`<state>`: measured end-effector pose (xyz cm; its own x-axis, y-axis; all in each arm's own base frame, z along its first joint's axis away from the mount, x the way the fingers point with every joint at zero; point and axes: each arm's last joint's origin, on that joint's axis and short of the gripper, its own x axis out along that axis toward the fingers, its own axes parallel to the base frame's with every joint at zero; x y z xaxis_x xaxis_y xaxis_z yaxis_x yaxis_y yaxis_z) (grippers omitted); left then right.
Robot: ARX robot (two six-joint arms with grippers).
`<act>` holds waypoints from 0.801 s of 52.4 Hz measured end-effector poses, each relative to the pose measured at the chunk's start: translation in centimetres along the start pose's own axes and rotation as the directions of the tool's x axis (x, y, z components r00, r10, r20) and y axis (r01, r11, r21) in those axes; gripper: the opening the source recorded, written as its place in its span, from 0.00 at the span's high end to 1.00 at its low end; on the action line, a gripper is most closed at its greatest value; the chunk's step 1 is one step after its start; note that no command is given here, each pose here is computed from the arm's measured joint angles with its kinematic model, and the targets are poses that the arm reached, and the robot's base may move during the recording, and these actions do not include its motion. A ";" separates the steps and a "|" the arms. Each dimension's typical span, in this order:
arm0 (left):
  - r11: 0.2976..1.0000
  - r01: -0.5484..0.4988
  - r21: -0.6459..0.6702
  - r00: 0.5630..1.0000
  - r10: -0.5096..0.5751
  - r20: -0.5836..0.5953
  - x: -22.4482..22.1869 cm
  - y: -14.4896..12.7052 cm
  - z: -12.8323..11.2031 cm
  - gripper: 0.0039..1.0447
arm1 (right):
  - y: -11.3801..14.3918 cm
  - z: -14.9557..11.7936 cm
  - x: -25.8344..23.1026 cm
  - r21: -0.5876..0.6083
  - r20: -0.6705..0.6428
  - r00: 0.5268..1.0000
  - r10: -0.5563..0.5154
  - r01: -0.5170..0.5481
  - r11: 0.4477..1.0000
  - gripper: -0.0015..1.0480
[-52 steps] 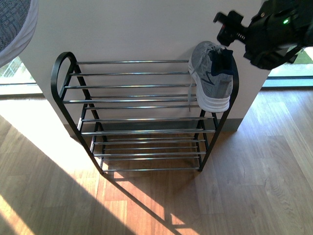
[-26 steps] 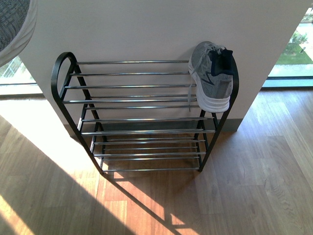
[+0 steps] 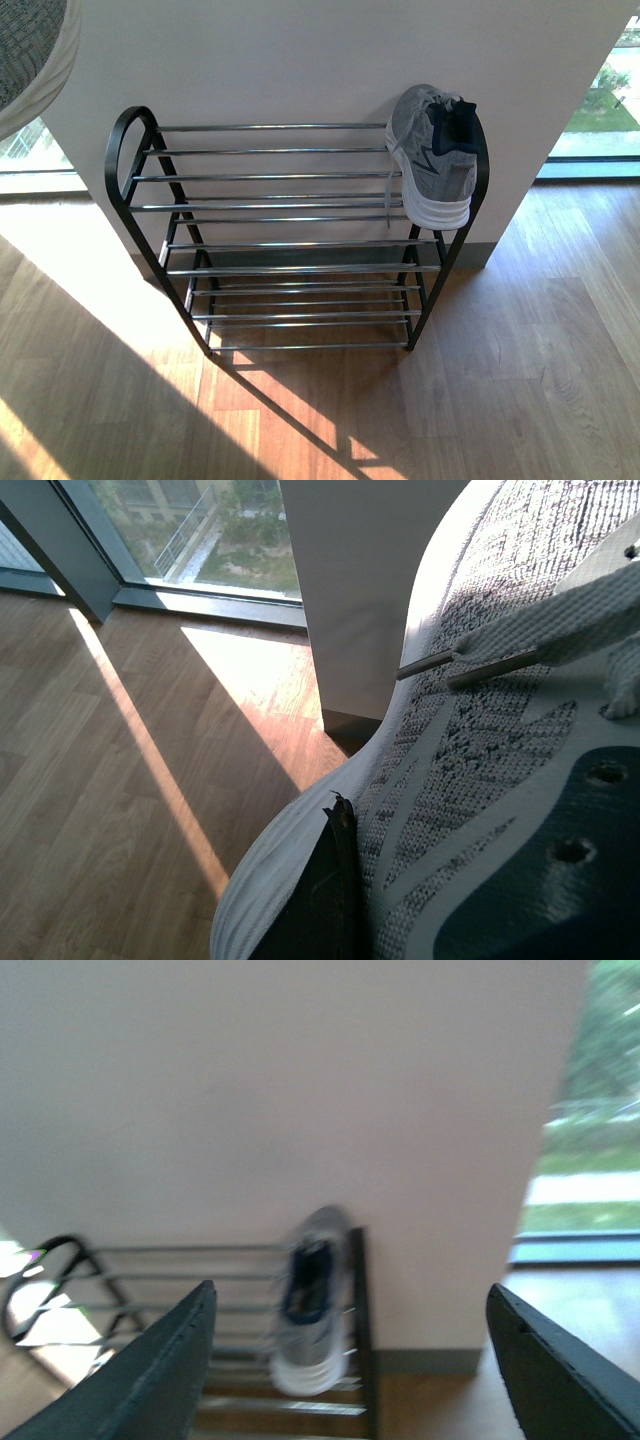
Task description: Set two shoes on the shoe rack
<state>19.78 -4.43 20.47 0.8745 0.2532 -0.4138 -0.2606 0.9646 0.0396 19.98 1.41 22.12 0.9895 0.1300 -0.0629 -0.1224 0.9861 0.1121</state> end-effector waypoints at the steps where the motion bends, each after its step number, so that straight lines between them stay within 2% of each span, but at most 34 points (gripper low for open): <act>1: 1.000 0.000 0.000 1.000 0.000 0.000 0.0 0.0 0.0 0.99 | -0.1 -0.2 -0.3 -0.018 0.026 0.999 -0.037 0.038 0.999 0.30; 4: 1.000 -0.001 0.000 1.000 0.001 0.000 0.0 0.0 0.0 0.99 | -0.6 -0.4 -0.9 -0.041 0.055 0.996 -0.071 0.073 0.996 0.37; 7: 1.000 -0.001 0.000 1.000 0.001 0.000 0.0 0.0 0.0 0.99 | -1.2 -0.9 -1.7 -0.065 0.075 0.990 -0.118 0.123 0.990 0.49; 12: 1.000 -0.006 -0.028 0.999 0.005 -0.049 0.2 -0.1 0.0 0.99 | -1.3 -1.8 -2.5 -0.079 0.069 0.990 -0.124 0.129 0.989 0.64; 16: 0.990 0.011 -0.143 0.989 -0.032 -0.147 1.8 -0.9 0.6 0.99 | -1.2 -2.5 -3.2 -0.087 0.064 0.990 -0.123 0.128 0.988 0.79; 21: 0.958 0.056 -0.281 0.974 -0.115 -0.197 5.2 -3.3 2.3 0.99 | -1.2 -3.0 -4.0 -0.094 0.070 0.990 -0.122 0.128 0.987 0.97; 25: 0.925 0.125 -0.360 0.948 -0.218 -0.233 8.1 -6.7 4.2 0.99 | -1.2 -3.6 -4.6 -0.099 0.067 0.990 -0.122 0.129 0.987 0.98; 30: 0.911 0.179 -0.371 0.921 -0.288 -0.264 10.4 -10.7 5.4 0.99 | -1.1 -4.1 -5.2 -0.099 0.066 0.990 -0.122 0.129 0.987 0.98; 42: 0.908 0.246 -0.340 0.847 -0.372 -0.379 14.5 -18.1 5.2 0.99 | -1.1 -4.7 -6.1 -0.099 0.068 0.990 -0.122 0.129 0.987 0.98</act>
<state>39.32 -17.87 18.47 0.6828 -0.1719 -0.7101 -0.1606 0.9129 -0.3753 13.69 0.02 17.77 1.0000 0.0011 -0.0090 -0.0011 1.0000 0.0048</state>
